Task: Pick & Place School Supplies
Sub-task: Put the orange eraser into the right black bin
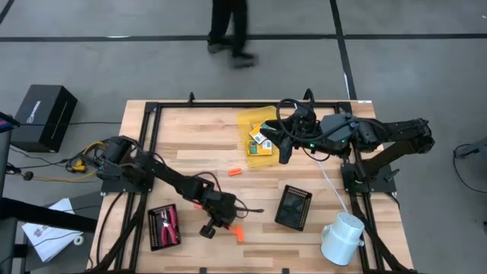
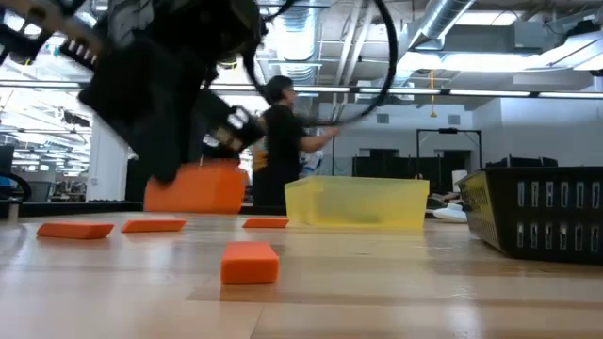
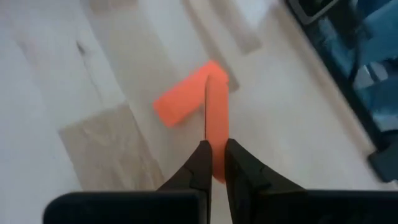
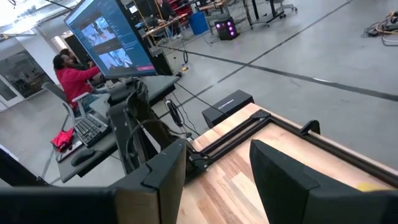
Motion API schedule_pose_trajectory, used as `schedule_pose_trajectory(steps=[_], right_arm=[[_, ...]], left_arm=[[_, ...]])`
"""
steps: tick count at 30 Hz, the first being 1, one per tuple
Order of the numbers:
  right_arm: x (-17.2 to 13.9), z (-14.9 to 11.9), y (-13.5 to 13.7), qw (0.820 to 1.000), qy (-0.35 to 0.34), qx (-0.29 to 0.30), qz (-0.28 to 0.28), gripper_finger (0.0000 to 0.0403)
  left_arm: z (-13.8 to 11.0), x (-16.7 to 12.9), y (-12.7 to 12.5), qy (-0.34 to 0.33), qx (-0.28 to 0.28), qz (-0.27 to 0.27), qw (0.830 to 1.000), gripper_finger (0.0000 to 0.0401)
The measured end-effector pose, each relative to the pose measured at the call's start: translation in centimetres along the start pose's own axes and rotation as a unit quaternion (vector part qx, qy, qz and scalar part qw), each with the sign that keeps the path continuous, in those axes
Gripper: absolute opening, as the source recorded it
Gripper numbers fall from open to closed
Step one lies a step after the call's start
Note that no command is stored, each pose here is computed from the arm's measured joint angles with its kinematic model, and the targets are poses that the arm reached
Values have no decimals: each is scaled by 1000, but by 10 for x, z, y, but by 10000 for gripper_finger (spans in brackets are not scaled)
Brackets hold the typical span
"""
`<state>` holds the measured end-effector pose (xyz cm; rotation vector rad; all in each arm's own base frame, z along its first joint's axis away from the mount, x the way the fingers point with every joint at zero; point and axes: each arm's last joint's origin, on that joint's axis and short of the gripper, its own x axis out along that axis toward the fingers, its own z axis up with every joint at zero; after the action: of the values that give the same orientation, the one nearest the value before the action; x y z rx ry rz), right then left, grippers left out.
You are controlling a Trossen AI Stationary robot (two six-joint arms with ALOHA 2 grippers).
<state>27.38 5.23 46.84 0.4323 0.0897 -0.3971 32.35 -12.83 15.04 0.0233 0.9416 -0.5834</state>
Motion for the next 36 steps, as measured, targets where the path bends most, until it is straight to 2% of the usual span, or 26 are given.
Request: schedule_pose_trajectory(steps=[9, 16, 29, 36], right_arm=[[-5, 8, -3, 1000, -17, -7, 5, 170], [-6, 6, -1, 1000, -14, -8, 9, 170], [9, -14, 8, 999, 26, -32, 2, 170], [14, -23, 12, 998, 49, -26, 21, 170]], left_arm=[[24, -60, 9, -93, -5, 22, 995, 12], [33, -115, 23, -169, -24, 56, 984, 12], [31, -208, 40, -306, -72, 120, 942, 12], [26, -240, 43, -354, -84, 144, 920, 11]])
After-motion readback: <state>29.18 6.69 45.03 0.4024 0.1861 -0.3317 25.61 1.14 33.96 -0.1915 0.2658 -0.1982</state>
